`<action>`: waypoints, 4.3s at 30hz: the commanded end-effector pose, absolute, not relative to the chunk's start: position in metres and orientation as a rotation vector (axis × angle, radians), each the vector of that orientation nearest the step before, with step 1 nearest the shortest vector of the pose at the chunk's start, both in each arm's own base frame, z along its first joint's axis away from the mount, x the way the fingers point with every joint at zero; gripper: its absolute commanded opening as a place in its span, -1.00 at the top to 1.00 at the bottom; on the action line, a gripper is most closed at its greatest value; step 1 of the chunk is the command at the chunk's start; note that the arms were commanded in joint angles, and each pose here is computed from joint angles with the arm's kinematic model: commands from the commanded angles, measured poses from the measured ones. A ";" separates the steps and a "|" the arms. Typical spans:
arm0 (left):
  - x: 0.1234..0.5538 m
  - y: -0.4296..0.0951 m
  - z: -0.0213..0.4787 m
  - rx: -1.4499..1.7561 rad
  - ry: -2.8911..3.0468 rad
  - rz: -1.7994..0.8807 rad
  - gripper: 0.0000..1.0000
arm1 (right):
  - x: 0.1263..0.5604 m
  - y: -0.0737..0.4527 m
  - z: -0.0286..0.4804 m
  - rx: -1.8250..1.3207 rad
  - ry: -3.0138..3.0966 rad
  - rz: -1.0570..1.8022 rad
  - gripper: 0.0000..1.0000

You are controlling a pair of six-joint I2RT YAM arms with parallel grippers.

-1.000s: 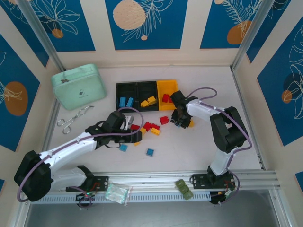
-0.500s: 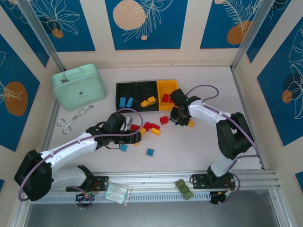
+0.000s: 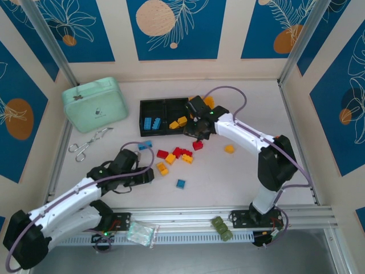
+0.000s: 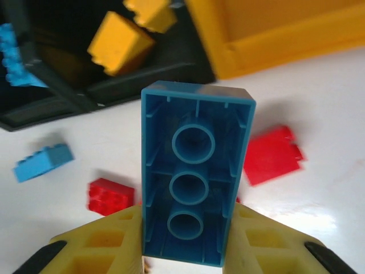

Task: Sort the legos into containers by color
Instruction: Place the lego in the container, then pick up the lego from the middle-left of the table, then place the lego in the container.

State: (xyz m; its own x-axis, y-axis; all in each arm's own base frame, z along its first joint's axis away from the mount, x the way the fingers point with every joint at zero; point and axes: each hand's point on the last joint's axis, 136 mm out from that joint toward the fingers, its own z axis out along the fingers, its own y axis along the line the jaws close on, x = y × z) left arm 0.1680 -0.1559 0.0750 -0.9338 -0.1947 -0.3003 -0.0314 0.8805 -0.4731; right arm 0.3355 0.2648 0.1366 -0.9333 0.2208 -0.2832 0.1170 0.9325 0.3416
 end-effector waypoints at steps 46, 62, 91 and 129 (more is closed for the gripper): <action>0.154 -0.124 0.070 -0.337 2.708 -0.629 -0.28 | 0.430 0.440 0.111 -0.036 2.822 0.833 0.05; 0.170 -0.129 0.085 -0.304 2.677 -0.608 -0.28 | 0.388 0.403 0.210 -0.156 2.627 0.842 0.07; 0.178 -0.170 0.057 0.197 2.964 -0.368 -0.28 | 0.191 0.244 0.150 -0.243 2.682 1.032 -0.04; 0.239 -0.186 0.089 0.261 2.820 -0.310 0.49 | 0.185 0.244 0.120 -0.105 2.725 1.079 -0.01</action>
State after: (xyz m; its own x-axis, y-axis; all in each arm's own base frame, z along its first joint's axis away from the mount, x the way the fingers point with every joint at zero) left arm 0.2218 -0.1846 0.0743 -0.9538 0.1338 -0.2692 0.1909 0.9613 -0.1986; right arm 0.1829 0.2371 0.1114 -0.9756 0.0082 -0.2193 -0.1389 0.7504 0.6462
